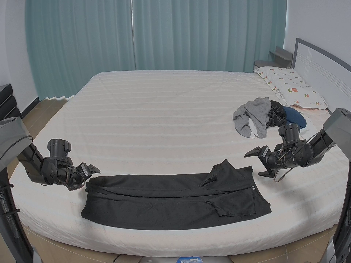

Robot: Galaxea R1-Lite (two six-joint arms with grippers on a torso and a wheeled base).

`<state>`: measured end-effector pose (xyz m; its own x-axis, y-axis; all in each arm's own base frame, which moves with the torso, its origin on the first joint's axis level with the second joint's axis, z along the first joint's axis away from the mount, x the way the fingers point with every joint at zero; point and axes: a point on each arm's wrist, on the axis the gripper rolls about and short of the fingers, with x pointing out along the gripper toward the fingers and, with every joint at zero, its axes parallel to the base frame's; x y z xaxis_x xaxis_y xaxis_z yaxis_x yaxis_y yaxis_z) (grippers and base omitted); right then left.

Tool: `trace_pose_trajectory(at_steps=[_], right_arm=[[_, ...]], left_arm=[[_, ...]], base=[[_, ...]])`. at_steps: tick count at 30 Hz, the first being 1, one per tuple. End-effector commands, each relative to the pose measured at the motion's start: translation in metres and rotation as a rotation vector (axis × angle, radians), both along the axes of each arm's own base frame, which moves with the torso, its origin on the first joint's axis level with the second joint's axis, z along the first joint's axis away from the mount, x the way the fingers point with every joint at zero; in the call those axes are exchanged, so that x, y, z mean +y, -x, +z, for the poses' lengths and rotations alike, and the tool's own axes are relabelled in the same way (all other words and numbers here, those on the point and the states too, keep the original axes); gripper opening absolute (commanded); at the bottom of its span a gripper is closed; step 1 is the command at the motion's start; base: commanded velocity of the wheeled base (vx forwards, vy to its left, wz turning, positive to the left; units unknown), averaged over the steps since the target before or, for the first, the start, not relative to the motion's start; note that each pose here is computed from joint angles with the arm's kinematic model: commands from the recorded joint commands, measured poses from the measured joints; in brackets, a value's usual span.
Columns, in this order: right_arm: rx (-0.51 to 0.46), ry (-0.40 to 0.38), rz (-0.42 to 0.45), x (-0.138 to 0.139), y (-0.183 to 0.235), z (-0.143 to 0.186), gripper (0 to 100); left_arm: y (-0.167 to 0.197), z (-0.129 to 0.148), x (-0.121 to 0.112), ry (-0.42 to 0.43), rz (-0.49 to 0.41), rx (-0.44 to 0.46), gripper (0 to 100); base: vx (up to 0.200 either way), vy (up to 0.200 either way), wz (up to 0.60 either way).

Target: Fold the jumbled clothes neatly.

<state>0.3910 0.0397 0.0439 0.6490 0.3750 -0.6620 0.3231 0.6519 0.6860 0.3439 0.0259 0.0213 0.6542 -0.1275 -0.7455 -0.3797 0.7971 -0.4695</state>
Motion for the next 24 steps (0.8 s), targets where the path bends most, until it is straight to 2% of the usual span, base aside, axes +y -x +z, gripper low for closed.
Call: trace_pose_trajectory(at_steps=[1,8,9,16,19,24], right_arm=[[0.014,-0.004,-0.011,-0.001,0.002,-0.002,100],[0.032,-0.008,-0.020,0.001,0.008,-0.002,100],[0.030,-0.008,-0.020,0.001,0.009,-0.001,100],[0.033,0.021,-0.025,0.008,0.018,0.002,100],[0.048,0.052,-0.033,0.021,0.025,0.002,100],[0.063,0.054,-0.071,0.035,0.030,0.002,100]], left_arm=[[0.004,-0.009,-0.002,0.013,0.009,0.037,100],[0.005,-0.010,-0.002,0.039,0.039,0.048,100],[0.004,-0.010,-0.002,0.040,0.043,0.047,0],[0.009,-0.006,-0.002,0.052,0.060,0.045,0],[0.013,0.006,-0.001,0.048,0.066,0.015,0],[0.014,0.018,-0.001,0.056,0.082,-0.019,0]], base=[[0.000,0.000,0.00],[0.000,0.000,0.00],[0.000,0.000,0.00],[0.000,0.000,0.00],[0.000,0.000,0.00],[0.000,0.000,0.00]])
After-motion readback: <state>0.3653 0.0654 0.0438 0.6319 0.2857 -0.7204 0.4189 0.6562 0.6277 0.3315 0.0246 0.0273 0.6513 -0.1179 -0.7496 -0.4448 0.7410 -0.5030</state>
